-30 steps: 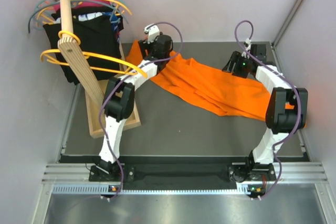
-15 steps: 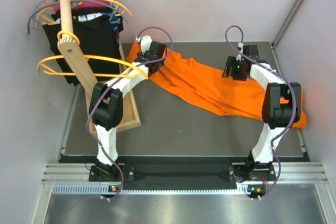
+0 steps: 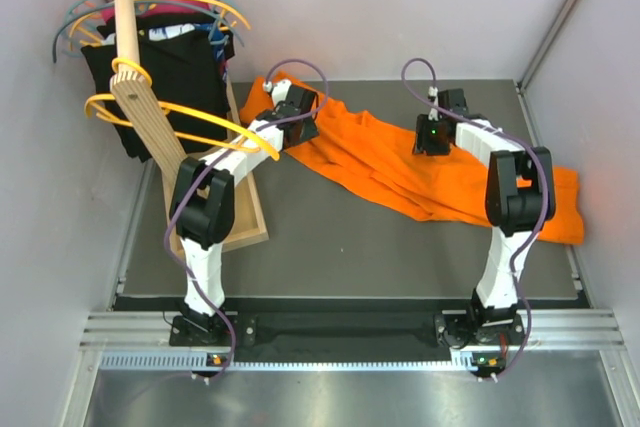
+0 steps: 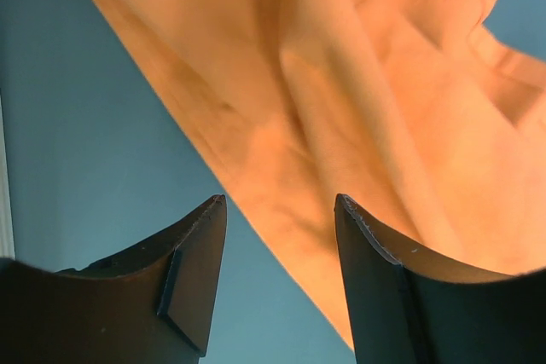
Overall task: Place the trousers on the hanger
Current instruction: Fold the trousers at the center of the board.
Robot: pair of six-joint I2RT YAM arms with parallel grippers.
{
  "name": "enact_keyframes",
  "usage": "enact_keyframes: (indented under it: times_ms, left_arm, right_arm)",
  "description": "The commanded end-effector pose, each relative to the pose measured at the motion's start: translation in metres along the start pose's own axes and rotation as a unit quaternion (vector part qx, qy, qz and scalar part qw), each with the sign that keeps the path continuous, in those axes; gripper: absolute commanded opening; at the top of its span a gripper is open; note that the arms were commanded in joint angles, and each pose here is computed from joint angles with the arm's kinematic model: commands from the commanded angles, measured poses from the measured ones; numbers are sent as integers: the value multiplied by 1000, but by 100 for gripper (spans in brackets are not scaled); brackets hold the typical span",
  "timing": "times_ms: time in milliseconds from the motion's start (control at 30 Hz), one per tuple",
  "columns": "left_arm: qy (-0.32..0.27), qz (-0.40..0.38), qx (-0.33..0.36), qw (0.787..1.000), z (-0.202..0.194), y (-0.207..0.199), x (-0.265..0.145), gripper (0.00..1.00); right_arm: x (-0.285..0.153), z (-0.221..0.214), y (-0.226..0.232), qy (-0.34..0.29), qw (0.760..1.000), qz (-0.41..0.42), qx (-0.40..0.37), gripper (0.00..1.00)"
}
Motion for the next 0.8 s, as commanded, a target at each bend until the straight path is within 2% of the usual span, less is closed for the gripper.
enact_keyframes:
  times_ms: [0, 33, 167, 367, 400, 433, 500, 767]
  left_arm:
    - [3, -12, -11, 1000, 8, -2, -24, 58]
    - [3, -11, -11, 1000, 8, 0, -24, 58]
    - [4, -13, -13, 1000, 9, 3, -29, 59]
    - [2, -8, -16, 1000, 16, 10, -31, 59]
    - [2, -8, -16, 1000, 16, 10, -31, 58]
    - [2, -7, -17, 1000, 16, 12, -32, 58]
    - [3, -6, -17, 1000, 16, 13, -32, 59]
    - [13, 0, -18, 1000, 8, 19, -31, 58]
  right_arm:
    - [7, 26, -1, -21, 999, -24, -6, 45]
    - [7, 27, 0, -22, 999, -25, -5, 45]
    - [17, 21, 4, -10, 999, -46, -4, 33]
    - [24, 11, 10, 5, 997, -70, -9, 22]
    - [24, 11, 8, 6, 997, -73, -8, 17]
    - [24, 11, 8, 6, 997, -76, -8, 8]
    - [20, 15, 4, 0, 996, -91, -6, 1]
    - [-18, 49, -8, -54, 989, -138, -4, 0]
Point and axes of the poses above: each gripper's point midway between its finger pads, its own x axis out along the fingers, its own y axis along the line the jaws close on, z = x × y, the point moved 1 cm from there along -x, back along the fingers, and after that the axes turned 13 degrees about -x, right-handed, at the moved point
